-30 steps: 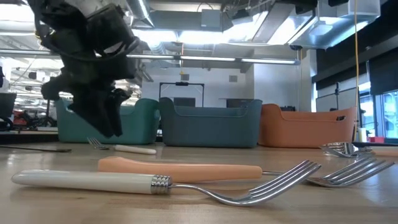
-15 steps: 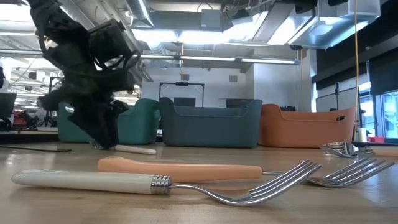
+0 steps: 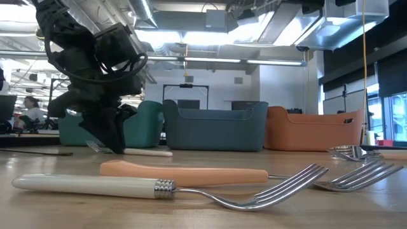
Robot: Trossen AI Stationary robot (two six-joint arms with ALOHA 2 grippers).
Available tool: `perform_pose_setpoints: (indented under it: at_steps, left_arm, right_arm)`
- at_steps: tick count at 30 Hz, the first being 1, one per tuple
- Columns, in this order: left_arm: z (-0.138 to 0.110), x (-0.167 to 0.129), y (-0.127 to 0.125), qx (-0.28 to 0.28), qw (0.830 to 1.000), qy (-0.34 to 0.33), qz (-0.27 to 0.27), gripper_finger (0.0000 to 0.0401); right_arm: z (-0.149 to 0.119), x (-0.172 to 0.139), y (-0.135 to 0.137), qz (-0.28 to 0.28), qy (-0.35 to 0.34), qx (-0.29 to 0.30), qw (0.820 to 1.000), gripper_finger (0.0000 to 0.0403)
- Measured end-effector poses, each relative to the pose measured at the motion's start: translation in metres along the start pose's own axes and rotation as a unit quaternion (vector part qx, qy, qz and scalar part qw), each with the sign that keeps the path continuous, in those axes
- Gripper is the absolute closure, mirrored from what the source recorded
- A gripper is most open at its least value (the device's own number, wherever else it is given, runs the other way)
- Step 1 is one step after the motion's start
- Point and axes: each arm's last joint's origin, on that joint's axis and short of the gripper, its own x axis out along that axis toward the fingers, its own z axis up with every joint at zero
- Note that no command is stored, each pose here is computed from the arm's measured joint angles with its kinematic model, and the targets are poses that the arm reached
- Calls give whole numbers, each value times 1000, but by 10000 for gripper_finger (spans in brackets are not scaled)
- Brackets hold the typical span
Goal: Sort silverware by color (type)
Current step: Put the top left white fork into the green bin
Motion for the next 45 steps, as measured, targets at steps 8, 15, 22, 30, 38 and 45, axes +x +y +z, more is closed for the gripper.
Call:
perform_pose_setpoints:
  at_steps: [8,15,22,30,38,45]
  left_arm:
    - [2,-8,-3,-11,1000,-11,2,392]
    - [13,-25,-9,-11,1000,-27,9,389]
    - [28,-48,-11,-15,999,-35,34,389]
    - [40,-94,-9,-17,994,-85,62,389]
    - [27,-142,5,-46,977,-129,162,388]
    - [14,-166,28,-79,951,-150,258,388]
  right_arm:
    - [0,0,0,0,0,0,1000,278]
    - [0,0,0,0,0,0,1000,278]
    - [0,0,0,0,0,0,1000,278]
    - [0,0,0,0,0,0,1000,278]
    - [0,0,0,0,0,0,1000,278]
    - [0,0,0,0,0,0,1000,278]
